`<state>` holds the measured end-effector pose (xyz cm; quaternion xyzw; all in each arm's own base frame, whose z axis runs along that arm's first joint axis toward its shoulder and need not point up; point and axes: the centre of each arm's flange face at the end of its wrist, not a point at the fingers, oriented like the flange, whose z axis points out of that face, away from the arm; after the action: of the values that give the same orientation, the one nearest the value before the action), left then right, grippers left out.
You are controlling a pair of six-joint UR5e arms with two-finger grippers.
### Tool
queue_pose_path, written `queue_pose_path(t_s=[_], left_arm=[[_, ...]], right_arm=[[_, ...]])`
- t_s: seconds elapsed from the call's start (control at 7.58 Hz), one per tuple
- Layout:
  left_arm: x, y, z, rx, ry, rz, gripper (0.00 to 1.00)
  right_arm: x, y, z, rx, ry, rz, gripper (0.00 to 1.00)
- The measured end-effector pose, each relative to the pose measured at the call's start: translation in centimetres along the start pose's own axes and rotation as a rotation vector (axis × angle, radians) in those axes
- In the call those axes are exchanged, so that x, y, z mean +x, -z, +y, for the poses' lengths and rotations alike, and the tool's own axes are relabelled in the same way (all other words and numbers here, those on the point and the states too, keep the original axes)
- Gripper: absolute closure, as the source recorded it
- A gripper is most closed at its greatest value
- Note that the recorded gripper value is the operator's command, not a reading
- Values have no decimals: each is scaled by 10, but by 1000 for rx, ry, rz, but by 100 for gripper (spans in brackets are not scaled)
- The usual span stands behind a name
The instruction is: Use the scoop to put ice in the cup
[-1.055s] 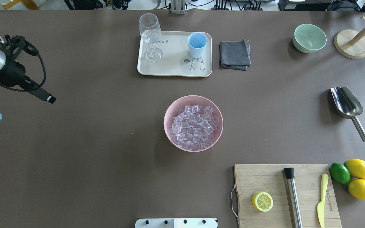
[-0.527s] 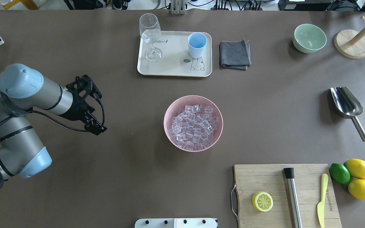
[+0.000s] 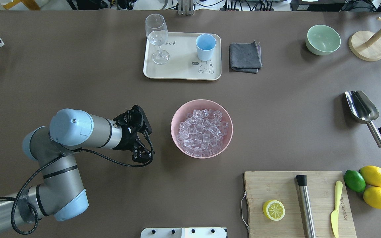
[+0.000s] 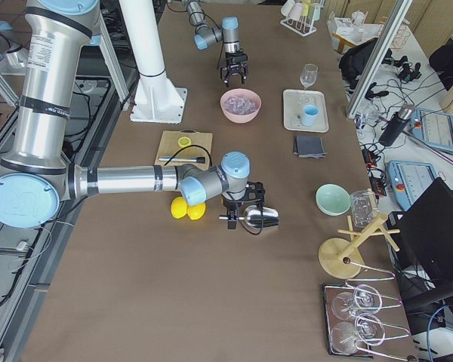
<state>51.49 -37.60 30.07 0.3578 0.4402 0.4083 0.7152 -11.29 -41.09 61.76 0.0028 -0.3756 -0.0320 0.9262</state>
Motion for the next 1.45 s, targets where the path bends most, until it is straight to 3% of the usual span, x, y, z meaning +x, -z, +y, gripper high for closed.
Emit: queue_pose_path(t_s=[0.53,0.66,0.79,0.92,1.05,1.19,1.32,1.45], left_arm=[[-2,-25,-19,170,-40,-44,2],[-5,-31,-20,192,-45,-44,2],[-11,-34,-23,202,-45,-49,2],[-20,-36,-27,208,-45,-53,2],[-35,-40,-34,209,-62,-41,2],[-47,-44,-43,204,-127,-27,2],[-50,-46,-49,199,-185,-4,2],[-48,-47,-50,190,-216,35,2]], right_arm=[[-12,-46,-4,-7,33,0,4],[-16,-54,-6,-18,40,1,35],[-18,-60,-8,-27,45,3,45],[-18,-63,-8,-33,49,4,48],[-19,-64,-8,-37,52,2,75],[-20,-63,-8,-39,54,-2,84],[-22,-62,-8,-40,55,-6,100],[-26,-57,-8,-44,53,-8,100]])
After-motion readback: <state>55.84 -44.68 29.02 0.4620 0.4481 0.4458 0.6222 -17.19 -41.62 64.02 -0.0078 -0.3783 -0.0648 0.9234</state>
